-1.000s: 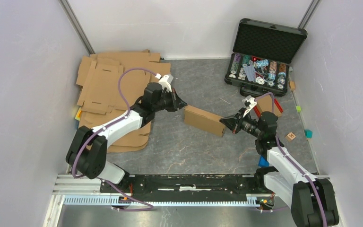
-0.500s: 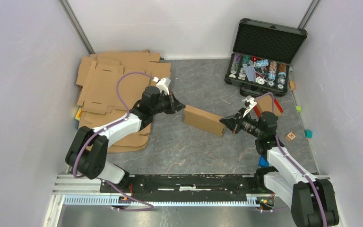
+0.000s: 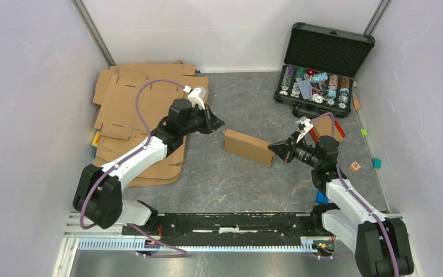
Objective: Fold the paper box
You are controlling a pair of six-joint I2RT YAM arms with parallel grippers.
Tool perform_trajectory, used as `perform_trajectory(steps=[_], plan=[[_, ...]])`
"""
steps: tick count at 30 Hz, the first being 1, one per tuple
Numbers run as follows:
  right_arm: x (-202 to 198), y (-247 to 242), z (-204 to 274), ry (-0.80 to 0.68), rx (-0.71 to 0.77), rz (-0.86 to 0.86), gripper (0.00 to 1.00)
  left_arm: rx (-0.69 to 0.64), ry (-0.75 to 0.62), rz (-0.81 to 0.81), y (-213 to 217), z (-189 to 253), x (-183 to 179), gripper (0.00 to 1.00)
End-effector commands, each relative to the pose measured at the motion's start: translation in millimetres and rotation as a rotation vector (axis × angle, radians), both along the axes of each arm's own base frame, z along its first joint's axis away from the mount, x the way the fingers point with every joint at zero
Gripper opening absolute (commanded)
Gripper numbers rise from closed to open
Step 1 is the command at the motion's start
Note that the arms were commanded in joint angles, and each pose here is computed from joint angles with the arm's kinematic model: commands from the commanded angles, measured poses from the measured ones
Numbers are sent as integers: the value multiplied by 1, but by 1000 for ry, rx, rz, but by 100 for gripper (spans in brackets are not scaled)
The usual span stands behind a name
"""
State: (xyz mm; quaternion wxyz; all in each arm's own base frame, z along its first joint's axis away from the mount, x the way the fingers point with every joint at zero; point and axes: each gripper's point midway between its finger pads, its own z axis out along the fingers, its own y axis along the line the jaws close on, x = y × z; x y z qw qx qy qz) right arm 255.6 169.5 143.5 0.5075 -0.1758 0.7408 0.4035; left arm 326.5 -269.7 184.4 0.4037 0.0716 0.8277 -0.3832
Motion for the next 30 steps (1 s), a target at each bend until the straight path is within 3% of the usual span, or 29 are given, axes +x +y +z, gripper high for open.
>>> perform_trajectory(steps=[1,11,18,21,27,30], plan=[[-15,-4,-39,163,-53,-3,0,-7,-77,-49,-9,25,0,3],[-9,-9,-34,153,-93,-30,1,34,102,-94,-11,-53,-16,3],[3,-12,1,82,-102,-56,36,21,19,-75,-1,-26,-22,3],[13,-15,24,32,-137,-68,52,-6,-26,-59,3,-14,-27,8],[28,-23,58,-46,-203,-109,96,-33,-93,-24,17,-11,-40,20],[31,-17,59,-56,-246,-100,98,-46,-128,-9,24,-11,-47,24]])
